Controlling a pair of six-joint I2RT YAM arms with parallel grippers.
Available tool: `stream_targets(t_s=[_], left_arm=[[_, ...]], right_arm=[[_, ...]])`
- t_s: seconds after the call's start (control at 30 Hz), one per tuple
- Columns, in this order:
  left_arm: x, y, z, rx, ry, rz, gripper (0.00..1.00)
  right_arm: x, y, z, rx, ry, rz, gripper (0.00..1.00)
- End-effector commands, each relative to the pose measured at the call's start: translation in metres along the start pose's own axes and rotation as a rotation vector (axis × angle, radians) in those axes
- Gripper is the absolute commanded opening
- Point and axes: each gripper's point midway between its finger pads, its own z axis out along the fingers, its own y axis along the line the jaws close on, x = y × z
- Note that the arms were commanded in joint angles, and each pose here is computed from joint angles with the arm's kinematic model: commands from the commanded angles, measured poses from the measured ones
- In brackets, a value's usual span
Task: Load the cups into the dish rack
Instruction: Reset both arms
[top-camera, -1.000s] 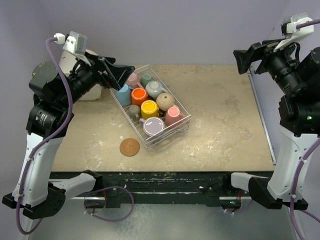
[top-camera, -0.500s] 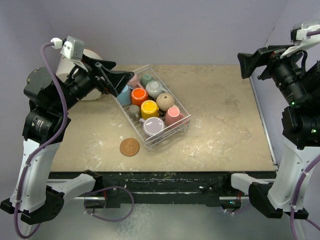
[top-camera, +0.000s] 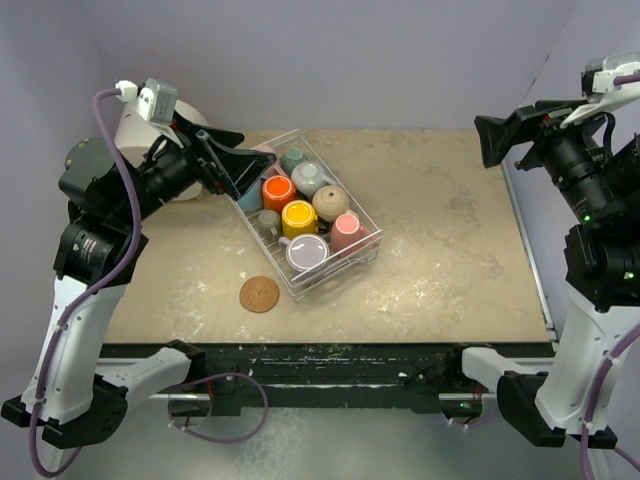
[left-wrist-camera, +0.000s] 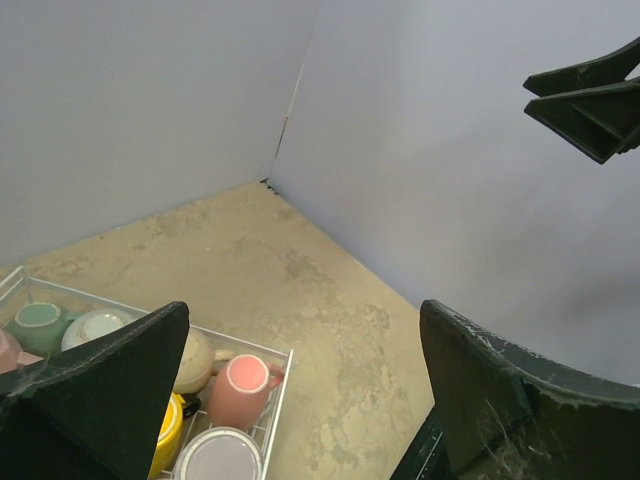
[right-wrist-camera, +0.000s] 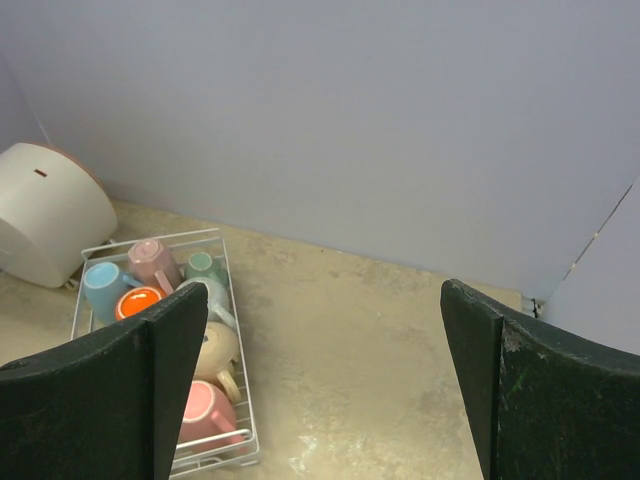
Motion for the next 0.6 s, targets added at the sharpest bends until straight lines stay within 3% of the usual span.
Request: stream_targets(t_s=[0.0,0.57], left_arm=[[-0.0138,-0.014,-0.0064,0.053,-0.055,0.007,0.99],[-0.0123,-0.0225,-0.0109,0.092,-0.06,-0.01,0.99]], right_arm=[[-0.0057,0.0012,-0.0031,-0.002,-0.028,-0.005,1.0],[-0.0031,0.0037,-0.0061,-0.016,-0.024,-0.029,1.0]])
